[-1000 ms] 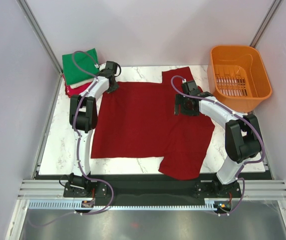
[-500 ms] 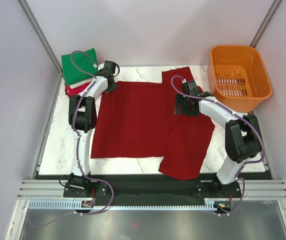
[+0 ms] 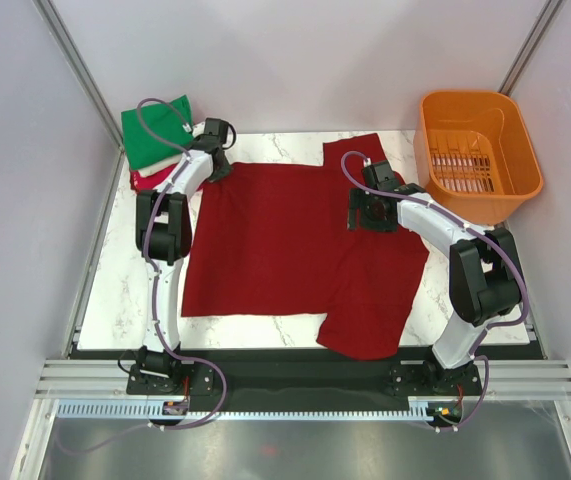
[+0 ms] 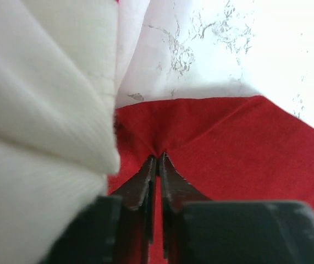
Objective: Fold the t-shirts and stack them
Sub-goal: Flatten the tshirt out
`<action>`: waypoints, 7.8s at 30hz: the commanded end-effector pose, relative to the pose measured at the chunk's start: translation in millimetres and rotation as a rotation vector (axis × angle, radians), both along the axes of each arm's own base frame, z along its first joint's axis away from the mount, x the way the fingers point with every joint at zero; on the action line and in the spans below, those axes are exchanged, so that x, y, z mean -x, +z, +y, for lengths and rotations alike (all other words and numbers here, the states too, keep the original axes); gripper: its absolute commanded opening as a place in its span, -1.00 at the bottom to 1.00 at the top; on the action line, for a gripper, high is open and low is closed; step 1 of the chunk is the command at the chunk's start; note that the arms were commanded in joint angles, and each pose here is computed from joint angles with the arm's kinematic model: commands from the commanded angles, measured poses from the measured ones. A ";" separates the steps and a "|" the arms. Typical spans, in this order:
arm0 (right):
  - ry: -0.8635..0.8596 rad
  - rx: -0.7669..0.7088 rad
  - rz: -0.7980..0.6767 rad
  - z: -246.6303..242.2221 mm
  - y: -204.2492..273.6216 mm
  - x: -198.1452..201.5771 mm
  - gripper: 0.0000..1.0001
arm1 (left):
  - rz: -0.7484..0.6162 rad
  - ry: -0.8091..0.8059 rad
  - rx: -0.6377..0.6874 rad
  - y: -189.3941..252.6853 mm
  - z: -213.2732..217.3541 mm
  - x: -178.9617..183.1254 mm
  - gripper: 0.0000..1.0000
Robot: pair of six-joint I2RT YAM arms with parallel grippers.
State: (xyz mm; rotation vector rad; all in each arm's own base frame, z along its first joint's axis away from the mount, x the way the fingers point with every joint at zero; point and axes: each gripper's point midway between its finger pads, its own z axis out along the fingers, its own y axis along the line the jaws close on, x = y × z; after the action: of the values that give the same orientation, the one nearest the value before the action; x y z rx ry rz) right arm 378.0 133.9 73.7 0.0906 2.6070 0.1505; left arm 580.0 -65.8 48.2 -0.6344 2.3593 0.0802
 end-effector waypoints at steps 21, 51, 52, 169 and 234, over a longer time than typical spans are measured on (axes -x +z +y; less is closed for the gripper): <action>0.013 -0.015 -0.013 5.5 0.1 -7.6 0.59 | -0.424 0.066 -0.093 161.0 35.0 -76.7 0.99; -0.197 -0.042 -0.316 -33.5 111.5 46.5 0.64 | -0.037 -0.175 0.321 111.1 -27.2 300.9 0.98; -0.185 -0.056 -0.324 -31.9 113.4 48.6 0.64 | 0.025 -0.156 0.311 98.9 -24.9 319.4 0.97; -0.068 -0.170 0.176 -9.8 -11.4 193.4 0.62 | -0.120 -0.116 0.408 75.0 3.5 329.5 -0.95; -0.164 -0.198 -0.079 -17.1 72.2 251.9 -1.00 | -0.133 -0.170 0.558 107.1 -21.0 374.6 -0.95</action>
State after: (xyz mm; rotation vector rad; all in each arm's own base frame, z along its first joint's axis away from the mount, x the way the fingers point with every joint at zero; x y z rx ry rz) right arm 126.2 149.6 126.3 0.2233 2.5606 0.4380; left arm 216.4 -81.0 136.6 -0.6580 2.3029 -0.6418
